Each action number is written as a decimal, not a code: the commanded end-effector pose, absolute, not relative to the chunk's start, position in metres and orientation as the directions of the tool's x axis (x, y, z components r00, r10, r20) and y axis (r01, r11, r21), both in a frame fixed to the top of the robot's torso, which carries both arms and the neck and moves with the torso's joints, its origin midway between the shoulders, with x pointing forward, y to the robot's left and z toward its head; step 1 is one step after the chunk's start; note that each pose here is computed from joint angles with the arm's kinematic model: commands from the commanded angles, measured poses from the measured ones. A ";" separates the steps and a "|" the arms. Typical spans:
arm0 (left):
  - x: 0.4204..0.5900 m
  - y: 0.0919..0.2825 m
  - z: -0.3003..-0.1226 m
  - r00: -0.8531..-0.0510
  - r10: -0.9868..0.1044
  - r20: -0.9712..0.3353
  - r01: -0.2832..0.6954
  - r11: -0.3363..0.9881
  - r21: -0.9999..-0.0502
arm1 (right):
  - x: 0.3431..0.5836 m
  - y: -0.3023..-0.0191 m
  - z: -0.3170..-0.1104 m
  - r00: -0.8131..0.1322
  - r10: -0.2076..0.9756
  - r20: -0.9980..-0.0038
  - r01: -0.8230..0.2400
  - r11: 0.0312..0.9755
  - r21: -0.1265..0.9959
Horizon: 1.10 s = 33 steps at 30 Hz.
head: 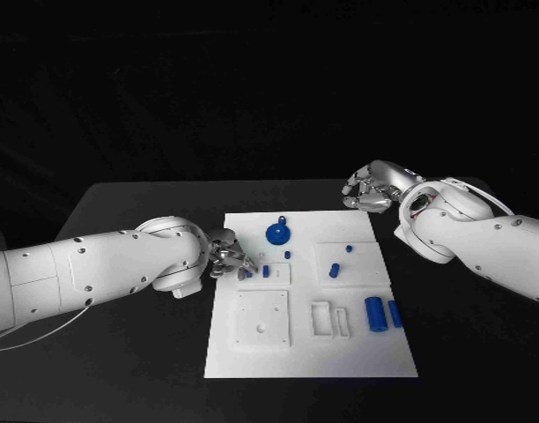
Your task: Assemble the parts on the task board
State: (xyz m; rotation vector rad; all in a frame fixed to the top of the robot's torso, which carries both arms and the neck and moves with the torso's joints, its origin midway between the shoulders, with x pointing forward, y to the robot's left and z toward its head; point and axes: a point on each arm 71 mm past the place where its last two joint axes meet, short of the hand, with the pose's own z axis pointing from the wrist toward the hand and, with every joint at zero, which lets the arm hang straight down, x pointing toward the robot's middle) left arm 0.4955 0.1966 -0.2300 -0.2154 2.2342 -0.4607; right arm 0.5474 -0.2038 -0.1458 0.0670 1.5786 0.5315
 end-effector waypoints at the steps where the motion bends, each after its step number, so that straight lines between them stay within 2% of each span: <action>1: 0.495 0.195 -0.231 -0.656 -0.290 -0.697 0.009 0.920 -0.392 | 0.547 -0.204 -0.146 -0.098 0.358 -0.929 -0.282 0.885 0.371; 12: 0.496 0.198 -0.230 -0.641 -0.308 -0.703 0.007 0.914 -0.406 | 0.547 -0.204 -0.146 -0.098 0.358 -0.929 -0.282 0.885 0.371; 20: 0.501 0.204 -0.226 -0.576 -0.417 -0.703 -0.046 0.875 -0.482 | 0.547 -0.206 -0.146 -0.093 0.367 -0.926 -0.279 0.883 0.378; 24: 0.501 0.204 -0.227 -0.590 -0.487 -0.644 -0.099 0.836 -0.540 | 0.548 -0.206 -0.146 -0.091 0.369 -0.925 -0.278 0.882 0.379; 33: 0.502 0.207 -0.227 -0.581 -0.530 -0.618 -0.126 0.809 -0.575 | 0.548 -0.206 -0.146 -0.092 0.370 -0.925 -0.279 0.882 0.380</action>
